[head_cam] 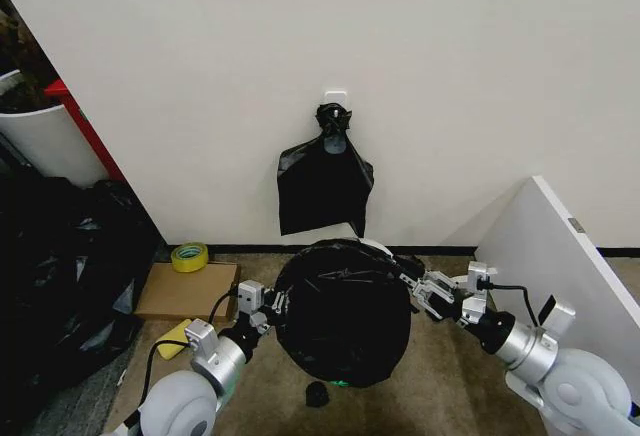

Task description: Place the garbage bag over the trash bin.

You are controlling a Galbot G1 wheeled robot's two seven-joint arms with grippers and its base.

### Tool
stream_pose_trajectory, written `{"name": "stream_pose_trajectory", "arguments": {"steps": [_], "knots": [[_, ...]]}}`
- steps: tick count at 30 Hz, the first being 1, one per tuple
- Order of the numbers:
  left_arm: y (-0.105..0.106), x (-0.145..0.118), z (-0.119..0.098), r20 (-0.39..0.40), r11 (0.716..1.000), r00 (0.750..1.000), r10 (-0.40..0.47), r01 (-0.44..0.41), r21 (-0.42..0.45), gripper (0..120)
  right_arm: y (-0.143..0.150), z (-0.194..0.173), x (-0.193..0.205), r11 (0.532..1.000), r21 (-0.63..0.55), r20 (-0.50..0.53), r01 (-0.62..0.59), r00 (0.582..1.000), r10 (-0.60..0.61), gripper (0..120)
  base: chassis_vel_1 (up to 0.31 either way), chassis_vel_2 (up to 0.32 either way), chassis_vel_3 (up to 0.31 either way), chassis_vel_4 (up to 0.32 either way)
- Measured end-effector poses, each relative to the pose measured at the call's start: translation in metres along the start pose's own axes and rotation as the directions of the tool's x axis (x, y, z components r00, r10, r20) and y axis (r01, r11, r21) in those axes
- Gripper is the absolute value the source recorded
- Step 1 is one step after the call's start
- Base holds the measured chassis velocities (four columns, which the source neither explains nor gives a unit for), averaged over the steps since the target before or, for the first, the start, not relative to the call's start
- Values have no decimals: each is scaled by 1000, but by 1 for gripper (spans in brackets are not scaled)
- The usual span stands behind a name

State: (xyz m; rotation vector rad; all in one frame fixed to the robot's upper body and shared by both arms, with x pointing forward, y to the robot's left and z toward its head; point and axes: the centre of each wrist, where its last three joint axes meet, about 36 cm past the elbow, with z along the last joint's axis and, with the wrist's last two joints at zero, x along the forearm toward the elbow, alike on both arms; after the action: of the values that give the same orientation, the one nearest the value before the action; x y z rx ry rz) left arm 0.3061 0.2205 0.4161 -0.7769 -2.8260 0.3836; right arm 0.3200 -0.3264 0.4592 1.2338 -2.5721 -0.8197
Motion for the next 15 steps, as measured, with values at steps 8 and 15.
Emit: {"name": "stream_pose_trajectory", "arguments": {"steps": [8, 15], "knots": [[-1, -2, 0, -1, 1000, 1000, 6, -6, -2, 0, 1, -2, 1, 1000, 0, 6, 1, 1000, -1, 0, 0, 0, 0, 0], [-3, 0, 2, -6, 1000, 1000, 8, -9, -8, 0, -1, -4, -2, 1000, 5, 17, -15, 1000, 15, 0, 0, 0, 0, 0]]}}
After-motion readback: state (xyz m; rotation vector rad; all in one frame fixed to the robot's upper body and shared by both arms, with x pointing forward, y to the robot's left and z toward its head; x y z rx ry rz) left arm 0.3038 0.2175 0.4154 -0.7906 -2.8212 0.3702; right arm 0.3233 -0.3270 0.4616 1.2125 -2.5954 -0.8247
